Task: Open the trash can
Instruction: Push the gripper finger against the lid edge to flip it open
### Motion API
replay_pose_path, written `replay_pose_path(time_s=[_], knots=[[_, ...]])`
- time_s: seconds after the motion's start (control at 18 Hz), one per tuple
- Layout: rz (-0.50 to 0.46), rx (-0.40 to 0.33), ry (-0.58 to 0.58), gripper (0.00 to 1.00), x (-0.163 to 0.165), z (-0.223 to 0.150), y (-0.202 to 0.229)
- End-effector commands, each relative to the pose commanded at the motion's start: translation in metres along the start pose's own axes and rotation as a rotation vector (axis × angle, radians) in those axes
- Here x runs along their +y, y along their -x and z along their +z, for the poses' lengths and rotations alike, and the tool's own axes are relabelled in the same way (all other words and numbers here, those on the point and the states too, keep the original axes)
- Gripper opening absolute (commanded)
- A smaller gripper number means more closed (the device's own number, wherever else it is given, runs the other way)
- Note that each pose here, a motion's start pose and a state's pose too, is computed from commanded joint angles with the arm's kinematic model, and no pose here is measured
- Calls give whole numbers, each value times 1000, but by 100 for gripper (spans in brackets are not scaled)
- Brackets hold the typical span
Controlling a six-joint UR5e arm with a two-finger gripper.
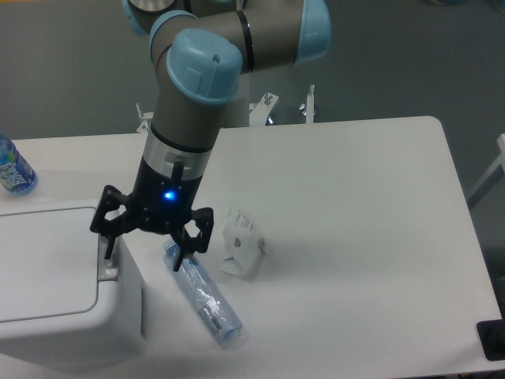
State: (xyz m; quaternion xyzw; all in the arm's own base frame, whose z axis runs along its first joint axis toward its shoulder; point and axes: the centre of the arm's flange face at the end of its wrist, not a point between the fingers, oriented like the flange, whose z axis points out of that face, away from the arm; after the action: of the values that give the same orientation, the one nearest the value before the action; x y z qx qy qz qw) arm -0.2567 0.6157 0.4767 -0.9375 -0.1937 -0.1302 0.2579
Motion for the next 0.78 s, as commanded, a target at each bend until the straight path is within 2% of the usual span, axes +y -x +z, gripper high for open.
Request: replay_pose_path(time_s=[0.78], knots=[[1,-2,1,100,-2,3,3]])
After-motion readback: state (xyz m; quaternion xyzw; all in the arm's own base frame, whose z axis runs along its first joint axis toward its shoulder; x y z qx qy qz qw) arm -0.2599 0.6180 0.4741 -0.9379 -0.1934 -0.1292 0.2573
